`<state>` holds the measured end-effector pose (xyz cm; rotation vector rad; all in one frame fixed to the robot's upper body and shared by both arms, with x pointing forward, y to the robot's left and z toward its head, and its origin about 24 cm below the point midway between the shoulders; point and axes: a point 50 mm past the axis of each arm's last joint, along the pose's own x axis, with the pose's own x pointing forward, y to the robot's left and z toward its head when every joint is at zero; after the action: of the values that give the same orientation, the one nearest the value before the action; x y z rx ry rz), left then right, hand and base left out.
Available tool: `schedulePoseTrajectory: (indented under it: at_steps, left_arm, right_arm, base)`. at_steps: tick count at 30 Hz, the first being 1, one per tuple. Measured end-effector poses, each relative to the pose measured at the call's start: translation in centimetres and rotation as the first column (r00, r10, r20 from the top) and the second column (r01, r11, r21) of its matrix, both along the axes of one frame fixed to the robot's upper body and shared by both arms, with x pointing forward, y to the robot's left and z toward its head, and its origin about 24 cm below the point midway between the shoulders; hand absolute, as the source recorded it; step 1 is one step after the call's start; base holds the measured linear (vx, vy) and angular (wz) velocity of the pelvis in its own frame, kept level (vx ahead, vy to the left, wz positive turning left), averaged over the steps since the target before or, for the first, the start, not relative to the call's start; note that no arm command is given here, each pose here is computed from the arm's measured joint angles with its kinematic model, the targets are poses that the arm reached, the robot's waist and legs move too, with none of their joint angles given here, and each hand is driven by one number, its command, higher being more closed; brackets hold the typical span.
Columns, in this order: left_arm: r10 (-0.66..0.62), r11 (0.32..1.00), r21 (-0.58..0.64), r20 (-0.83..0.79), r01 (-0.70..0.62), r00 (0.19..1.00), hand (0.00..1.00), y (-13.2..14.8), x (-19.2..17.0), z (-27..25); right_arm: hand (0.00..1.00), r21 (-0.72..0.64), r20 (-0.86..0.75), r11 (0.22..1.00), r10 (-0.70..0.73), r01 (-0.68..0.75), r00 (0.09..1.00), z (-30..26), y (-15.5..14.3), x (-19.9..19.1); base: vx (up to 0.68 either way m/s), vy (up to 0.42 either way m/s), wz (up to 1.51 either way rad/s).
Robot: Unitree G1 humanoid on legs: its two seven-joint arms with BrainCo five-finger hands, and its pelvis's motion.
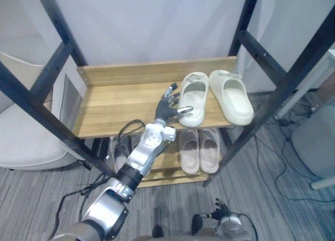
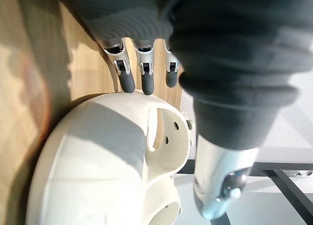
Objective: Organize the slippers on the shoe rack
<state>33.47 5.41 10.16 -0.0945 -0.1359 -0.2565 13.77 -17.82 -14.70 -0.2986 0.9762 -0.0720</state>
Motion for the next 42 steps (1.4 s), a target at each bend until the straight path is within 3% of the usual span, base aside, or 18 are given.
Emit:
schedulePoseTrajectory:
  at_steps: [19, 36, 42]
  left_arm:
    - [-0.075, 0.989, -0.132, -0.052, 0.068, 0.996, 0.0, -2.8, -1.4, 0.0]
    - [-0.047, 0.992, -0.12, -0.062, 0.039, 0.997, 0.0, -2.1, -1.2, -0.2]
    - [-0.05, 0.998, -0.025, -0.008, 0.05, 0.999, 0.0, -1.2, -1.0, 0.4]
  right_arm:
    - [0.0, -0.003, -0.006, 1.0, -0.001, 0.001, 1.0, -0.1, 0.1, 0.0]
    - [0.0, 0.0, -0.008, 1.0, 0.007, -0.007, 1.0, -0.1, 0.2, 0.0]
    - [0.0, 0.002, 0.0, 1.0, 0.01, -0.01, 1.0, 0.0, 0.2, 0.3]
  base:
    - [0.0, 0.0, 0.0]
    - [0.0, 0.0, -0.02]
    - [0.0, 0.0, -0.01]
